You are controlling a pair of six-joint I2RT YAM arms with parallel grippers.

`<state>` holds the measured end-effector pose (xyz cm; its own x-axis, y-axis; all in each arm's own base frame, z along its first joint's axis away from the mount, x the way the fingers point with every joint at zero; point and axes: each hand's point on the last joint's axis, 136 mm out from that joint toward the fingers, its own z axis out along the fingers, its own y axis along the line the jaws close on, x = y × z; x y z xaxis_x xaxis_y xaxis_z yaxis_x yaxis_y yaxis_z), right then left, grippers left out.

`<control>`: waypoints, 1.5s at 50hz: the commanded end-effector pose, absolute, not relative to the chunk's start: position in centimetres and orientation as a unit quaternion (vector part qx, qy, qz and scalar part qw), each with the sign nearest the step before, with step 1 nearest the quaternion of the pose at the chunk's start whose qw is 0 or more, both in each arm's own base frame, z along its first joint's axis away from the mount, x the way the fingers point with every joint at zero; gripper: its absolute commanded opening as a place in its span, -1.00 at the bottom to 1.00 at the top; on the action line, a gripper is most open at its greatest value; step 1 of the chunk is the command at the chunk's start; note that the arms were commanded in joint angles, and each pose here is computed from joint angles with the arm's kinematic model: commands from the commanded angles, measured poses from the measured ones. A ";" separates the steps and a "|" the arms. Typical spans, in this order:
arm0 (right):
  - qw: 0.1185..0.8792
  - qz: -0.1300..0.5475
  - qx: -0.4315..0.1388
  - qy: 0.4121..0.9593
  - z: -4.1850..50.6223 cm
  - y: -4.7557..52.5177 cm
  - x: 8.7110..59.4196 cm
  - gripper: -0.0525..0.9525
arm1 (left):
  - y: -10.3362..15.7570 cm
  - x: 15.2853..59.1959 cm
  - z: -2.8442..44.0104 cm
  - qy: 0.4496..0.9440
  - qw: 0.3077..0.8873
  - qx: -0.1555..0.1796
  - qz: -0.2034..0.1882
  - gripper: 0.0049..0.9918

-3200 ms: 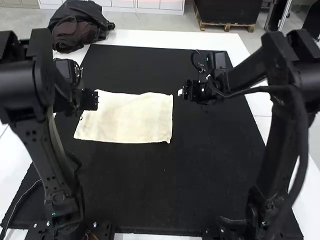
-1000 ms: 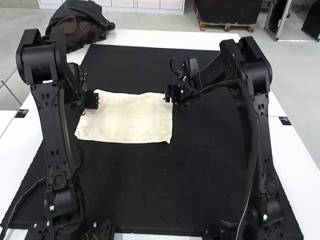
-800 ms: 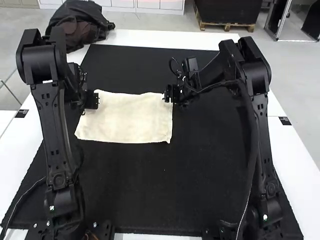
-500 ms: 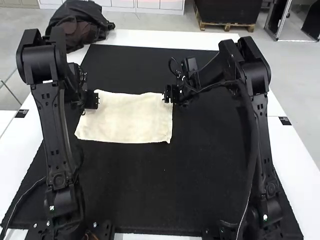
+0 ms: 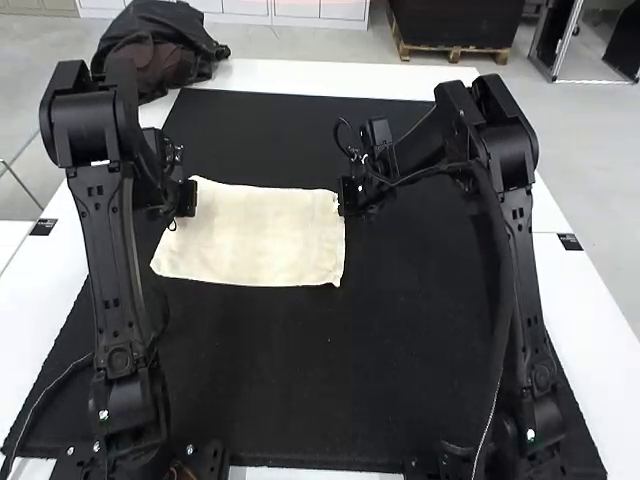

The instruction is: Fold the towel.

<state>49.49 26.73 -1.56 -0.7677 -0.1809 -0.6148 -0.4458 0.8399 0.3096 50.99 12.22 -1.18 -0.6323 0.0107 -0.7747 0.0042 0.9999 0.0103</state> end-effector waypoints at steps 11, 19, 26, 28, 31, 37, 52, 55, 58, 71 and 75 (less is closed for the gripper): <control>0.299 0.229 -0.162 0.912 0.4 25.0 49.7 -0.95 | 15.3 51.2 0.5 0.897 0.440 -0.017 0.044 -0.96; 0.298 0.226 -0.154 0.915 0.6 23.9 49.4 -0.95 | 16.4 51.0 1.5 0.892 0.448 -0.024 0.045 -0.96; 0.308 0.228 -0.153 0.911 1.4 23.6 49.2 -0.95 | 16.7 50.9 2.1 0.889 0.454 -0.026 0.044 -0.96; 0.310 0.228 -0.152 0.910 1.6 23.6 49.1 -0.95 | 16.9 50.8 2.2 0.889 0.455 -0.027 0.042 -0.96; 0.312 0.230 -0.153 0.909 2.0 23.6 49.0 -0.95 | 17.0 50.7 2.4 0.888 0.457 -0.028 0.041 -0.96; 0.319 0.234 -0.154 0.906 2.7 23.6 48.8 -0.95 | 16.7 50.8 3.1 0.886 0.462 -0.026 0.030 -0.96; 0.345 0.240 -0.154 0.895 5.2 23.7 48.9 -0.95 | 16.3 50.7 5.2 0.878 0.478 -0.025 0.014 -0.96; 0.348 0.241 -0.151 0.893 5.7 23.6 48.9 -0.95 | 16.3 50.6 5.4 0.878 0.478 -0.024 0.008 -0.96; 0.350 0.243 -0.150 0.892 6.2 23.5 48.7 -0.95 | 16.2 50.3 5.5 0.879 0.476 -0.022 -0.004 -0.96; 0.340 0.253 -0.147 0.894 6.1 23.2 47.3 -0.95 | 16.9 48.3 4.2 0.885 0.464 -0.036 -0.027 -0.96; 0.337 0.257 -0.146 0.894 6.1 23.1 46.9 -0.95 | 17.3 47.7 4.0 0.885 0.463 -0.040 -0.034 -0.96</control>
